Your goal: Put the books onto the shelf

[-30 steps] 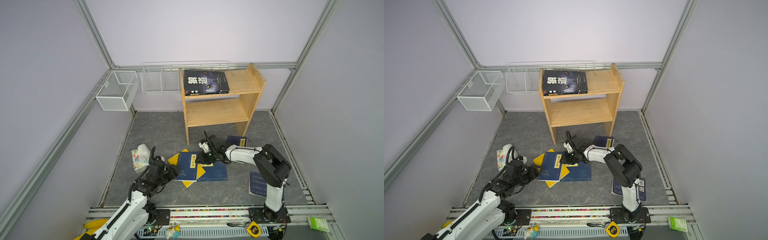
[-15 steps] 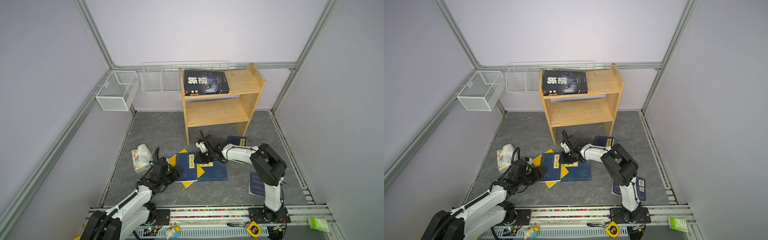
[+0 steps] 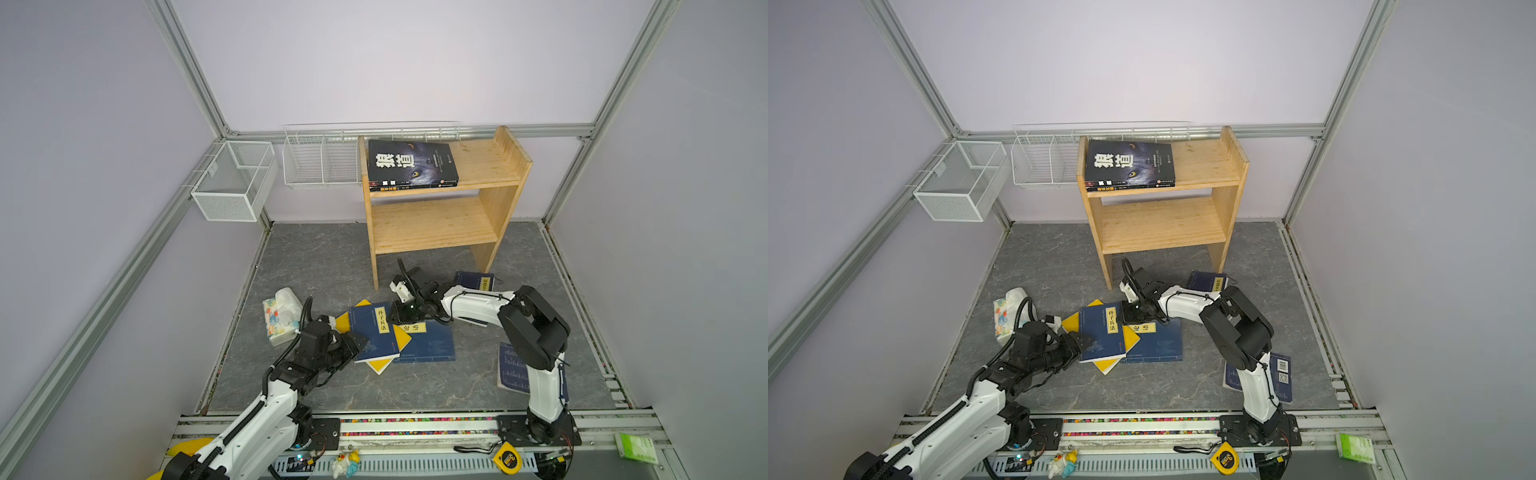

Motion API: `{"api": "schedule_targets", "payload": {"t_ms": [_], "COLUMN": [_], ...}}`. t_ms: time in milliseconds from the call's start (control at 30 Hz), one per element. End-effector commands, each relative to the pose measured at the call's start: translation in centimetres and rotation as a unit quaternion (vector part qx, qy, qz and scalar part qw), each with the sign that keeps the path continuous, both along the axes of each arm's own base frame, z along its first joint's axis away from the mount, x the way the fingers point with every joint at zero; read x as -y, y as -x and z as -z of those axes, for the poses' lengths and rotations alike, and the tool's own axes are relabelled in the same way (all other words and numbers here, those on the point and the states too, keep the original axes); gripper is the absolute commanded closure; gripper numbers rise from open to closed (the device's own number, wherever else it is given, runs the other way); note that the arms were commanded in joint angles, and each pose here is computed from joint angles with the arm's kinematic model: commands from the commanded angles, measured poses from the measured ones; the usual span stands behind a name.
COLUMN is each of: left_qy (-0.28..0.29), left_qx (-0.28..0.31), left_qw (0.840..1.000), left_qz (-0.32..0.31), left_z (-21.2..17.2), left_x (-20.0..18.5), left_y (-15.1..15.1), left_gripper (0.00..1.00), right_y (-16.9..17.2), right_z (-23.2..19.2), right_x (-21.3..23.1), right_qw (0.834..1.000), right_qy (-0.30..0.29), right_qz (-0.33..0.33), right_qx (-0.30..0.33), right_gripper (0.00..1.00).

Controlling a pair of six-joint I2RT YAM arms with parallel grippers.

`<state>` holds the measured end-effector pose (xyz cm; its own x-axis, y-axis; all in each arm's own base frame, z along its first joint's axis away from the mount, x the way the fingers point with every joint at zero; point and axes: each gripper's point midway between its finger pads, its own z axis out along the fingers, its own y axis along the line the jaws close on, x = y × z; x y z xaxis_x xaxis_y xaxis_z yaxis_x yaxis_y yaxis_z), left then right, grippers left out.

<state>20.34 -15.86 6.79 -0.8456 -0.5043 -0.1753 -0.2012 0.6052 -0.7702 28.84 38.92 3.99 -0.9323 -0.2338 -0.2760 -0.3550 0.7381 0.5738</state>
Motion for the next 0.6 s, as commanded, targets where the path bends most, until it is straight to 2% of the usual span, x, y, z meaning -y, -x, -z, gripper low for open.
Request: {"api": "schedule_targets", "payload": {"t_ms": [0,300,567], "left_qy": [0.027,0.039,0.113], "left_qx": [-0.009,-0.051,-0.017], "left_qw": [1.000,0.998,0.993], "left_qz": [0.010,0.025,0.011], "left_z": [-1.8,-1.1,-3.3], "left_x": [1.0,1.3,2.8], "left_y": [0.0,1.5,-0.3], "left_gripper": [0.36,0.29,0.29], "right_y": [1.6,1.6,1.7], "right_z": [2.7,2.9,2.9], "right_x": [0.6,0.5,0.4], "right_qw": [0.999,0.999,0.999], "right_qy": [0.036,0.038,0.035], "right_qz": [-0.015,-0.017,-0.019], "right_qx": [-0.028,-0.029,-0.030], "right_gripper": [0.74,0.74,0.74]}}
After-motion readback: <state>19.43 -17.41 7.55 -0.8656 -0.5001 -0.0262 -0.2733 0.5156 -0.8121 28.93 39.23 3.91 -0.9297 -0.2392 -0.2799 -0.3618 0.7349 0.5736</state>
